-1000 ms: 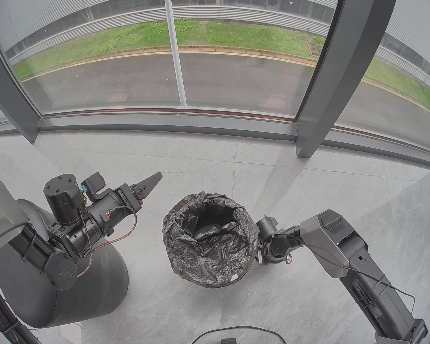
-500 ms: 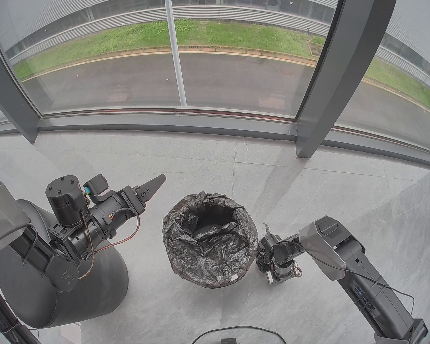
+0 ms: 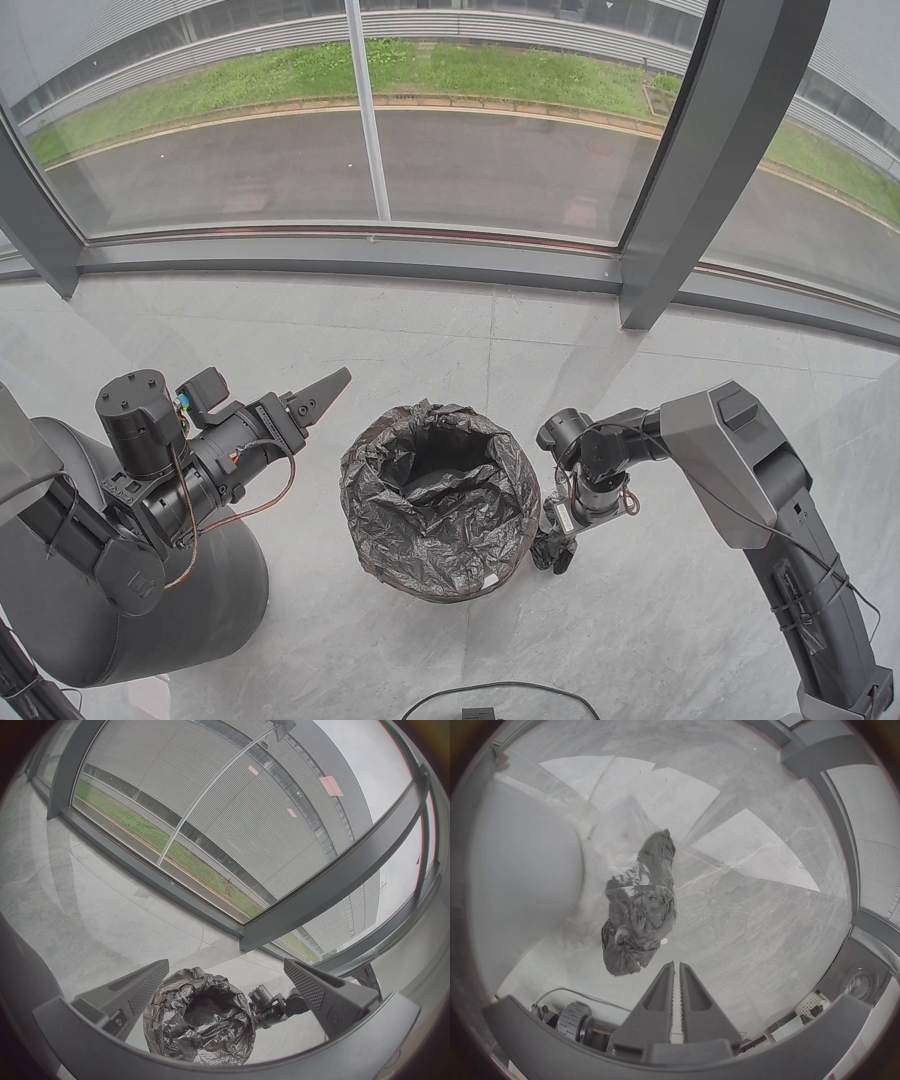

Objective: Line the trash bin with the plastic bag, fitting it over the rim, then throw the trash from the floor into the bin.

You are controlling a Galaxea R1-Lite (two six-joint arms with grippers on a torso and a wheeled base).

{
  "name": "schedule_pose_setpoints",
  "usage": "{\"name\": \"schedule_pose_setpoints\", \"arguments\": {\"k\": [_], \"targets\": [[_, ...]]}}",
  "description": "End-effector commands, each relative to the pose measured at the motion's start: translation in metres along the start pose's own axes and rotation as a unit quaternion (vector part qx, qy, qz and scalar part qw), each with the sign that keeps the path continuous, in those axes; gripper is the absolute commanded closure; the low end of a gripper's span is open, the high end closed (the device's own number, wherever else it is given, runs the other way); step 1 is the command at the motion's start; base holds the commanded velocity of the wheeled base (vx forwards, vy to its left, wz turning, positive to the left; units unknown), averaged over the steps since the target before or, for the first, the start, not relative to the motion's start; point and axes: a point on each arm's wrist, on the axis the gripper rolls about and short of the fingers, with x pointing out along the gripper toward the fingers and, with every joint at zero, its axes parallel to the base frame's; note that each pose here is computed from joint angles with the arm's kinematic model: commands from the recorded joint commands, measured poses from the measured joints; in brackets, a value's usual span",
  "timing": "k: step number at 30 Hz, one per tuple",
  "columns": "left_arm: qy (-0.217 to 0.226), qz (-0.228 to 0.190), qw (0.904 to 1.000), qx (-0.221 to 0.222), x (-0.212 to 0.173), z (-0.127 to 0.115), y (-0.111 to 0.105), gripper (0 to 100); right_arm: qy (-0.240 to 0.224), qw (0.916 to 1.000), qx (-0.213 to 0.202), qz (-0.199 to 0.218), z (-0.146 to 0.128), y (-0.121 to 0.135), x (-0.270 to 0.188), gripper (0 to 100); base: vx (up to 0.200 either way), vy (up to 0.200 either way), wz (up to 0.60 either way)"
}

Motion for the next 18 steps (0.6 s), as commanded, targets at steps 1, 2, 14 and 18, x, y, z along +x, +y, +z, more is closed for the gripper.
{"name": "schedule_pose_setpoints", "arguments": {"k": [1, 2, 14, 18], "targets": [[-0.001, -0.002, 1.0000, 0.000, -0.001, 0.000, -0.001, 0, -0.035, 0.9993, -0.007, 0.011, 0.013, -0.005, -0.060, 100, 0.000, 0.000, 0.00], [-0.001, -0.002, 1.0000, 0.000, -0.001, 0.000, -0.001, 0, -0.037, 0.9992, -0.008, 0.014, 0.013, -0.005, -0.064, 100, 0.000, 0.000, 0.00], [-0.004, -0.002, 1.0000, 0.003, -0.001, 0.002, -0.002, 0, -0.065, 0.9971, -0.025, 0.030, 0.014, 0.014, -0.070, 0, 0.000, 0.000, 0.00], [-0.004, -0.001, 1.0000, 0.004, -0.001, 0.002, -0.001, 0, -0.071, 0.9957, -0.048, 0.035, 0.010, 0.033, -0.059, 0, 0.000, 0.000, 0.00]]}}
